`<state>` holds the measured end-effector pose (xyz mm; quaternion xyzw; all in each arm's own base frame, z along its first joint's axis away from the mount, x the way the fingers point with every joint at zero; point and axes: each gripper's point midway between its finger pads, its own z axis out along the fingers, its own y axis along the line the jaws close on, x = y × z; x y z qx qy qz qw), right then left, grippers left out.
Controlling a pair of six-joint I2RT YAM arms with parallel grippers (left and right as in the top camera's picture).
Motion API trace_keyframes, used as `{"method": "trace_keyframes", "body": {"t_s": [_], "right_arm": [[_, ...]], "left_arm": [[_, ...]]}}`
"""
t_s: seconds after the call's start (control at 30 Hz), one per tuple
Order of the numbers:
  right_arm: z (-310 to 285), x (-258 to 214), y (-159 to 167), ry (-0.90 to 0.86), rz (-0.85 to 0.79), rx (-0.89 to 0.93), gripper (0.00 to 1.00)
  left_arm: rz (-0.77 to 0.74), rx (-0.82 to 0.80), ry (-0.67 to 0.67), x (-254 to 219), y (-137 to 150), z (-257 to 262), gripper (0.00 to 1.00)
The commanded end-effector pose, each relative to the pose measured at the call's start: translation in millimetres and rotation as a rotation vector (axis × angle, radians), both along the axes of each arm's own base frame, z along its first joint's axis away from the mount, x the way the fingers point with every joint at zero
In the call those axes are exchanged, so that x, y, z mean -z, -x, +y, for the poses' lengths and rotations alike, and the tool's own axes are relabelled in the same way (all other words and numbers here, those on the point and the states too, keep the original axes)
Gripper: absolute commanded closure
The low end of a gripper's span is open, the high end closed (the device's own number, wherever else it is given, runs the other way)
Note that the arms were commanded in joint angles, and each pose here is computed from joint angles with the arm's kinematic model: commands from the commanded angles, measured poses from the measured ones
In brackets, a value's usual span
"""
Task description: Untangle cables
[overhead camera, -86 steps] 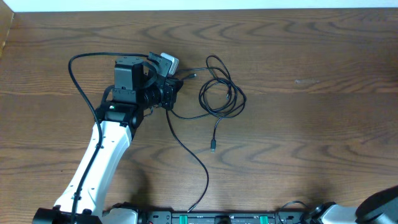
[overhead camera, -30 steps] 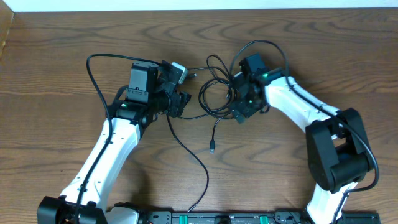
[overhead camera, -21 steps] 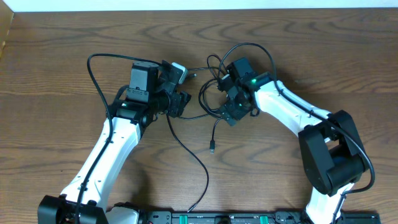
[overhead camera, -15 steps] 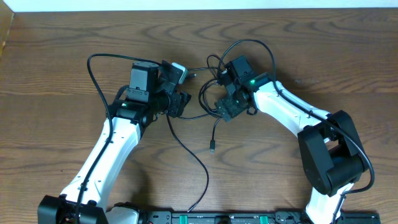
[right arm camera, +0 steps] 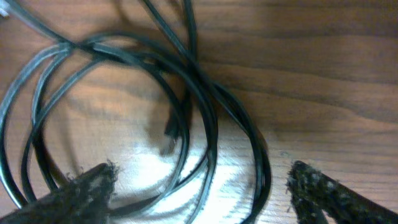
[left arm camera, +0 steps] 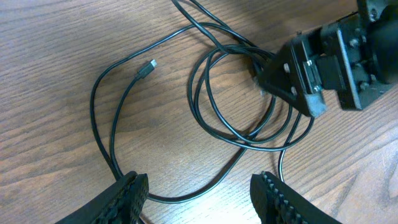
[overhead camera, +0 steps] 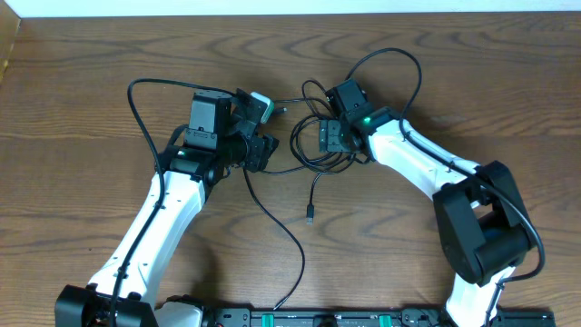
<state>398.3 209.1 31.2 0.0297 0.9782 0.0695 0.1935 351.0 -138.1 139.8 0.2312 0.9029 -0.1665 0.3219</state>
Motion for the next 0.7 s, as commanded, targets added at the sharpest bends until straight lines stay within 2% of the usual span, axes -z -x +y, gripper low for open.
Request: {"method": "trace_keyframes", "body": {"t_s": [0.0, 0.07, 0.2, 0.27, 0.3, 0.37, 0.4, 0.53, 0.67], "right_arm": [[-1, 19, 1, -0.012, 0.032, 0.161, 0.30], [-2, 25, 3, -0.008, 0.047, 0.175, 0.40], [-3, 36, 6, 0.007, 0.069, 0.175, 0.43], [-4, 40, 7, 0.011, 0.077, 0.177, 0.50], [-4, 43, 8, 0.014, 0.082, 0.178, 0.60], [-4, 45, 8, 0.018, 0.086, 0.178, 0.92], [-4, 46, 8, 0.019, 0.087, 0.178, 0.99], [-6, 34, 1, 0.032, 0.054, 0.109, 0.99], [-14, -24, -14, 0.079, -0.066, -0.021, 0.99]], "left_arm": [[0.013, -0.002, -0.006, 4, 0, 0, 0.42], [0.013, -0.002, -0.006, 4, 0, 0, 0.42], [0.013, -0.002, -0.005, 4, 0, 0, 0.42], [0.013, -0.002, -0.006, 4, 0, 0, 0.42], [0.013, -0.002, -0.006, 4, 0, 0, 0.42], [0.013, -0.002, -0.006, 4, 0, 0, 0.42], [0.013, -0.002, -0.006, 4, 0, 0, 0.42], [0.016, -0.002, -0.007, 4, 1, 0, 0.42], [0.016, -0.002, -0.007, 4, 1, 0, 0.42]]}}
